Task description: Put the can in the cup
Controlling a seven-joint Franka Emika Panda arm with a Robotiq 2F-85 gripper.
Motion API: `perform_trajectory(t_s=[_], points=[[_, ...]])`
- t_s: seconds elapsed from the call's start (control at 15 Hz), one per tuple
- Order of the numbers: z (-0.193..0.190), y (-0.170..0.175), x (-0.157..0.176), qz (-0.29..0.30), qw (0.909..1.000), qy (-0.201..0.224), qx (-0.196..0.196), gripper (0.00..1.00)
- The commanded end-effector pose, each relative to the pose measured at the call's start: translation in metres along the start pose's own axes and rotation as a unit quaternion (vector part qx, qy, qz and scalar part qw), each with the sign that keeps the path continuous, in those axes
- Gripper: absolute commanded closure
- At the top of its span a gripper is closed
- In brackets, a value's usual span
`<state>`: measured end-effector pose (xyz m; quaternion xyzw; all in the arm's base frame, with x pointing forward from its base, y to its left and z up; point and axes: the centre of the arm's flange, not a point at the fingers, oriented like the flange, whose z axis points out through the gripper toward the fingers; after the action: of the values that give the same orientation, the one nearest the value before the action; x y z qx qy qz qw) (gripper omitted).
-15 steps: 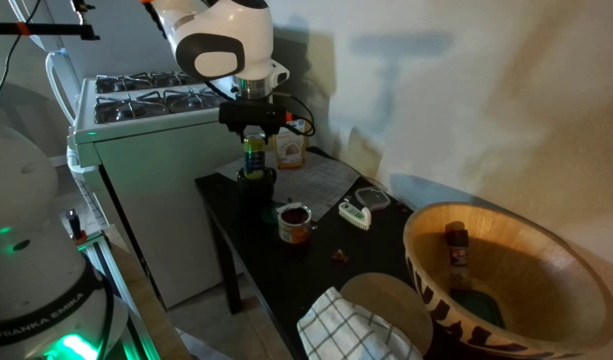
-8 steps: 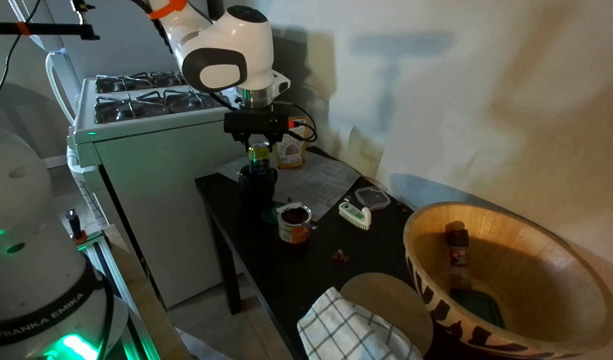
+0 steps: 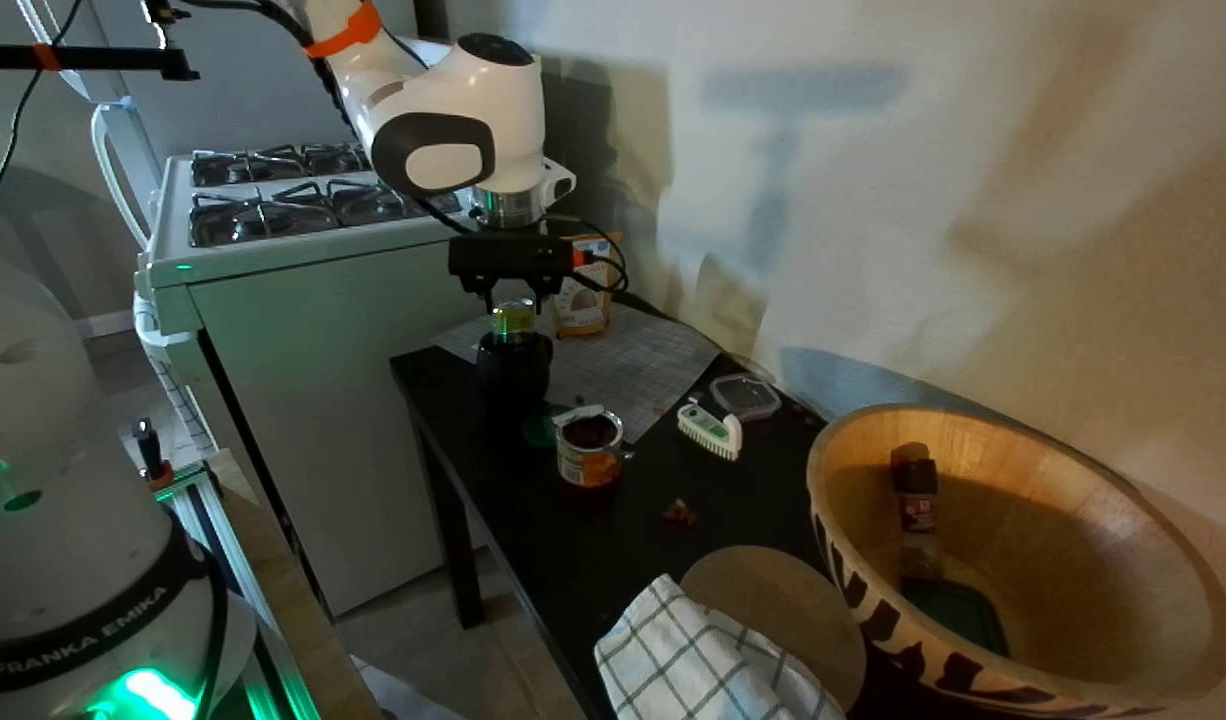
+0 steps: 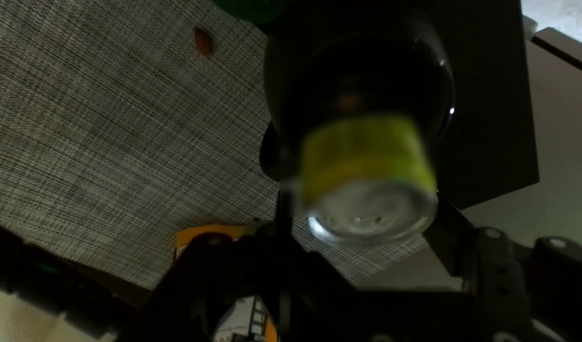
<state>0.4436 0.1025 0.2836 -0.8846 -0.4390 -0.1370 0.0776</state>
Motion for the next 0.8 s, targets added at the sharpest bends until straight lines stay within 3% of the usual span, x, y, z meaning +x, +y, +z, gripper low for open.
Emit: perform_trajectory(t_s=[0.0, 0.33, 0.6, 0.67, 0.73], points=[[-0.004, -0.004, 0.008, 0.000, 1.0000, -0.007, -0.004, 0.00], [-0.028, -0.013, 0.012, -0.019, 0.9995, 0.010, -0.023, 0.00], [-0.090, -0.032, 0.000, -0.054, 0.9894, 0.078, -0.110, 0.00], [-0.057, -0.009, 0.021, -0.038, 0.9949, 0.051, -0.078, 0.00], [-0.070, -0.013, 0.019, -0.043, 0.9927, 0.063, -0.094, 0.00]])
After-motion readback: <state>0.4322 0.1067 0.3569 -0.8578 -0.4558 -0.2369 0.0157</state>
